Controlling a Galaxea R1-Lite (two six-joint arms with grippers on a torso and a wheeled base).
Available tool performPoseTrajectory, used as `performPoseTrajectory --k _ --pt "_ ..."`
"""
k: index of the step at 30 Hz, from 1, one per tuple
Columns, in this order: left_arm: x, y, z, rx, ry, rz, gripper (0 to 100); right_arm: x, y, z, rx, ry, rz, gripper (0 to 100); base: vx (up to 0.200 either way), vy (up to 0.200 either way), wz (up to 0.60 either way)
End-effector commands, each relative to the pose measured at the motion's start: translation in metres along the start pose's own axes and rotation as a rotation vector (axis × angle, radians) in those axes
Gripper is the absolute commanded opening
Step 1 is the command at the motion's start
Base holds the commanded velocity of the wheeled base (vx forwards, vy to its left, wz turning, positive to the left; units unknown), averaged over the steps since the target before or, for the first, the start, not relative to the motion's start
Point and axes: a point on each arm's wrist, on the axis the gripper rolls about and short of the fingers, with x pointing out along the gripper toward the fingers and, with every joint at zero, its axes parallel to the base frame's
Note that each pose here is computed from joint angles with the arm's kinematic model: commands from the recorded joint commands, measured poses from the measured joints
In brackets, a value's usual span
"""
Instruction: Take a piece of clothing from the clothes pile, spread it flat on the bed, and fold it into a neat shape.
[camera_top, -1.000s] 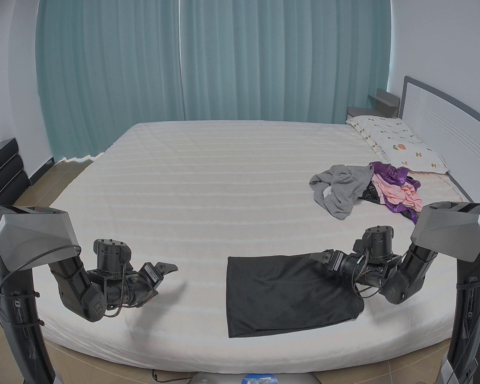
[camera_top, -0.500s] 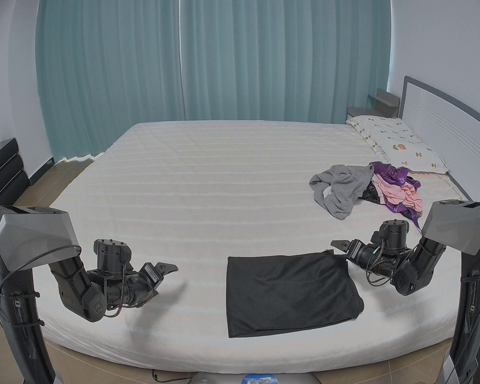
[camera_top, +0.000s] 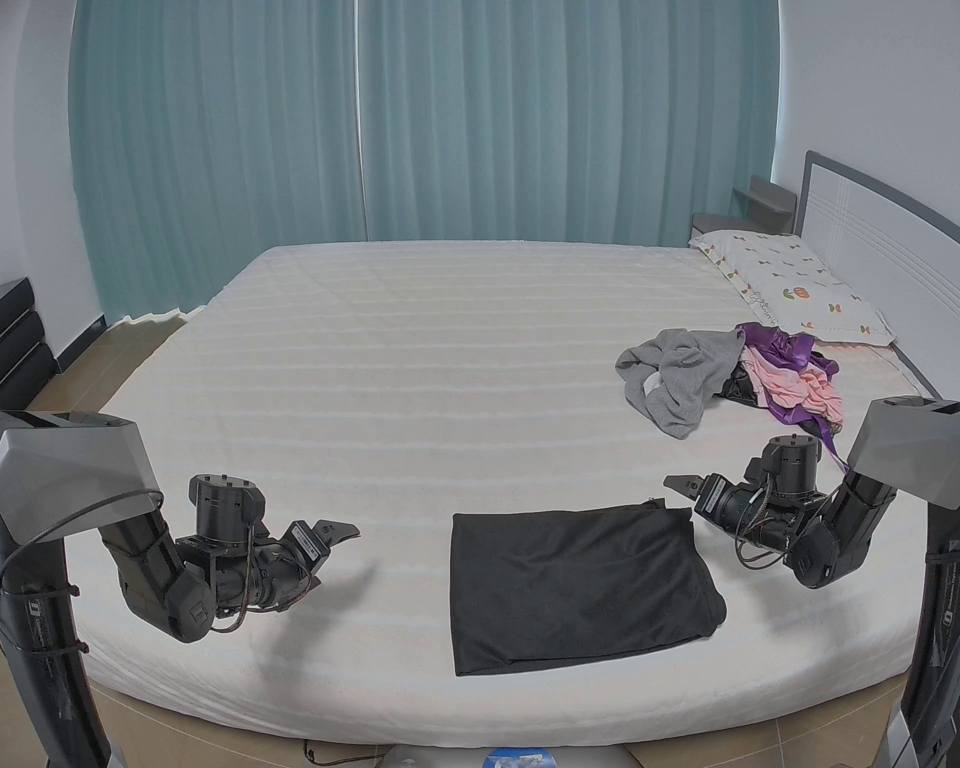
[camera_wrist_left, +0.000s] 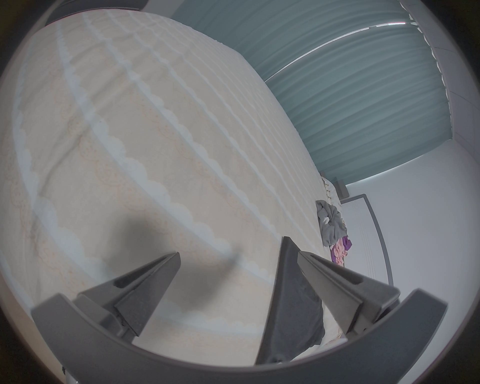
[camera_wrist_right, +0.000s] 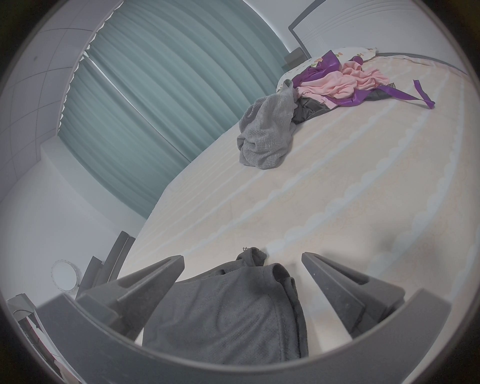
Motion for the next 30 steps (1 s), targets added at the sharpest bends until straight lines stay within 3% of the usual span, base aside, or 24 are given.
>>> performPoseTrajectory --k 1,11,23,30 --pt "0.001 -0.007 -0.006 0.014 0.013 -0.018 100 -0.006 0.008 0.005 -0.009 -0.014 0.015 100 0.000 -0.200 0.00" --pt "0.002 -0.009 -0.007 0.014 0.017 -0.023 100 -0.008 0.002 0.001 0.021 0.015 0.012 100 0.000 -0.200 0.00" --pt "0.015 -0.031 -0.017 0.064 0.008 -0.061 100 -0.003 0.000 -0.003 0.038 0.052 0.046 100 0.000 0.000 0.00" --pt "0.060 -0.047 -0.025 0.110 -0.006 -0.097 100 -0.001 0.006 -0.008 0.030 0.068 0.059 100 0.000 0.000 0.00"
